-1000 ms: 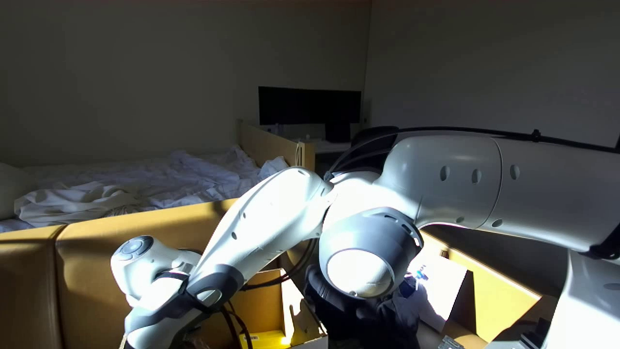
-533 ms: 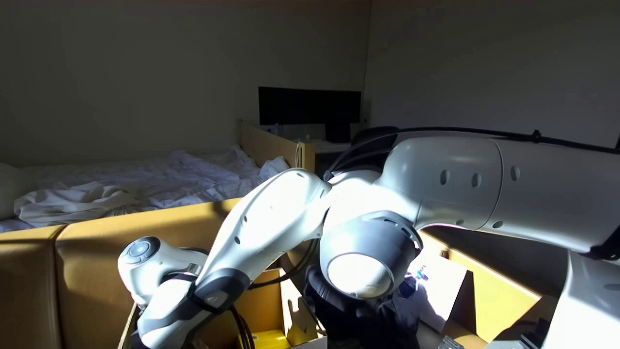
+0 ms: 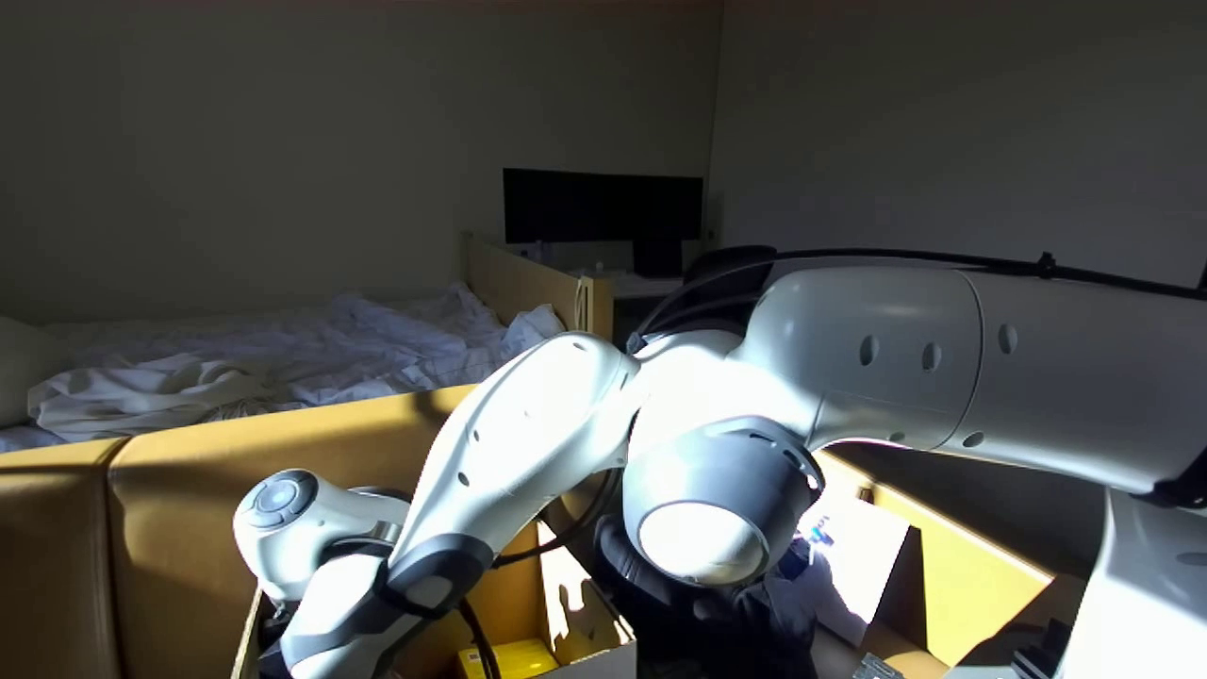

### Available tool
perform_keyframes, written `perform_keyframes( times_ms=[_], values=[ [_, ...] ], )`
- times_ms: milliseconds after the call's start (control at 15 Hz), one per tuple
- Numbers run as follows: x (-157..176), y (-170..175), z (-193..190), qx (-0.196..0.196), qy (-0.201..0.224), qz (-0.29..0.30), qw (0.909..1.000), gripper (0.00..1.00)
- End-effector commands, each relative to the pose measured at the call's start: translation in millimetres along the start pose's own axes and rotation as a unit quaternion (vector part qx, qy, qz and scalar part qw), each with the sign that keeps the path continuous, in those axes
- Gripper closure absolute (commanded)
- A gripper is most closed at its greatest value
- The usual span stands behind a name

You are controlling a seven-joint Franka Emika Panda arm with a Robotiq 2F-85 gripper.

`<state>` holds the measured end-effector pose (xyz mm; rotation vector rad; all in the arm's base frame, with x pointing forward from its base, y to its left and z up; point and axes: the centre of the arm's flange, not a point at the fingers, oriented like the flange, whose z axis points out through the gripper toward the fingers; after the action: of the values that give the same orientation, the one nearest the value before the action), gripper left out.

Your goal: Remove the black hood and the plastic bag, and put them on the couch

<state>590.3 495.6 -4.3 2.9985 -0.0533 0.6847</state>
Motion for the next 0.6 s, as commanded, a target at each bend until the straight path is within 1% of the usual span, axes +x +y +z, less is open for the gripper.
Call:
perform_keyframes(
  times_ms=[0, 67, 200, 333, 400, 533],
  values=[
    [-17, -5, 2, 0.024, -0.054, -0.02, 0.998, 0.0],
    [-25, -6, 2, 0.031, -0.085, -0.025, 0.9956, 0.0],
    [-41, -8, 3, 0.031, -0.134, -0.034, 0.99, 0.0],
    [-50, -9, 6, 0.016, -0.182, -0.047, 0.982, 0.0],
    [-53, -8, 7, 0.003, -0.197, -0.056, 0.9789, 0.0],
    [-56, -6, 7, -0.014, -0.212, -0.07, 0.9747, 0.0]
  ],
)
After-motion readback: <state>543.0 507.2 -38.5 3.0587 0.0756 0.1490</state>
